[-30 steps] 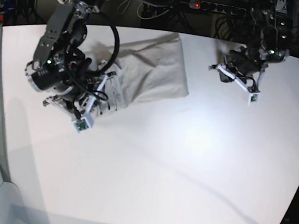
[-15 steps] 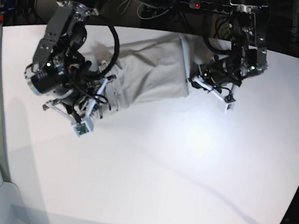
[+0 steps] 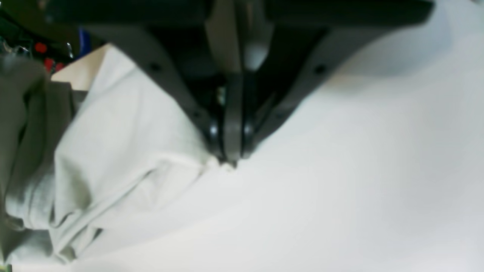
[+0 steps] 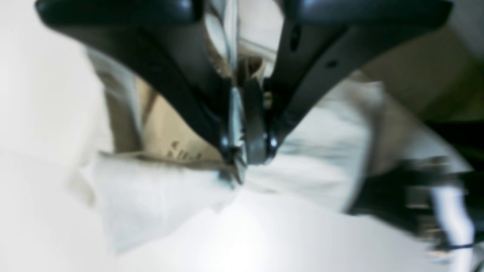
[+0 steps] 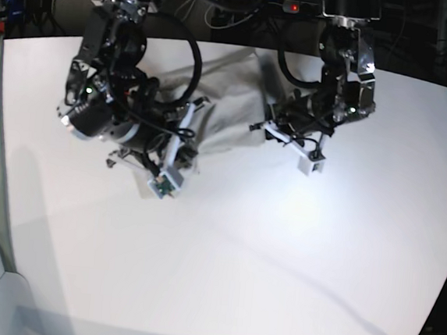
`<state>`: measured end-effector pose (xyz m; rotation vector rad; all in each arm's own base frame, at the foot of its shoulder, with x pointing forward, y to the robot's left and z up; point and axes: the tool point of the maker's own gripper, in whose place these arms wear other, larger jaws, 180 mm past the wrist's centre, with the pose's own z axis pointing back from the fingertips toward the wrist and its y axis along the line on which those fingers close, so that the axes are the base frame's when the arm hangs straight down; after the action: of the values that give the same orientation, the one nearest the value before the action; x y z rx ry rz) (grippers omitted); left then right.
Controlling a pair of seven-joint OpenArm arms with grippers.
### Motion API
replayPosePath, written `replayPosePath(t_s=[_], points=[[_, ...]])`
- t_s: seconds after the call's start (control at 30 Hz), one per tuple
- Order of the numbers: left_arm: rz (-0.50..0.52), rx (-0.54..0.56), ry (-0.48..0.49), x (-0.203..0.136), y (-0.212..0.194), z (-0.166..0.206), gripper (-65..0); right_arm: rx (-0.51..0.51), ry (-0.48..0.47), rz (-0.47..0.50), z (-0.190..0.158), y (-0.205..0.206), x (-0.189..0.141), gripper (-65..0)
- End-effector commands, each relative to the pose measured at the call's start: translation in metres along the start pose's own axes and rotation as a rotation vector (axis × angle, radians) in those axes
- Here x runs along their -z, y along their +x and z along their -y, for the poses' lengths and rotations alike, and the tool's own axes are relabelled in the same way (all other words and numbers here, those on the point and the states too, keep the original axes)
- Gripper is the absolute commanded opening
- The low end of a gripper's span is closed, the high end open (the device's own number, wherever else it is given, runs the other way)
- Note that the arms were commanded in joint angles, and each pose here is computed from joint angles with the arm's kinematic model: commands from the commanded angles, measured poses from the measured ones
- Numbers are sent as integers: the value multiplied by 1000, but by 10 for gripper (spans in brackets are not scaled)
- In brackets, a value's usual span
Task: Layout the t-shirt on the table in an organized manner, then fold the t-shirt properly
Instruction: 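Fold the held strip end over onto the shirt's middle with the right gripper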
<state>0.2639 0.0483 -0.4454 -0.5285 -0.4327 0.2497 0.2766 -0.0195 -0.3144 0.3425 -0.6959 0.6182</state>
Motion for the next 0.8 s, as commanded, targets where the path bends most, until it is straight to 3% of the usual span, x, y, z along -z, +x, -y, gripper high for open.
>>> replayPosePath(t_s=[0.0, 0.13, 0.37, 0.53, 0.77], points=[[-78, 16, 74, 2, -19, -13, -647, -22, 39, 62, -12, 15, -2, -650], [-69, 23, 71, 3, -14, -8, -647, -46, 130, 73, -40, 16, 3, -650], [-65, 25, 72, 2, -14, -9, -647, -65, 179, 95, -58, 20, 9, -650], [-63, 23, 72, 1, -14, -9, -647, -49, 239, 44, -70, 7, 25, -650], [-62, 26, 72, 0, -13, -9, -647, -41, 241, 35, -67, 6, 29, -650]])
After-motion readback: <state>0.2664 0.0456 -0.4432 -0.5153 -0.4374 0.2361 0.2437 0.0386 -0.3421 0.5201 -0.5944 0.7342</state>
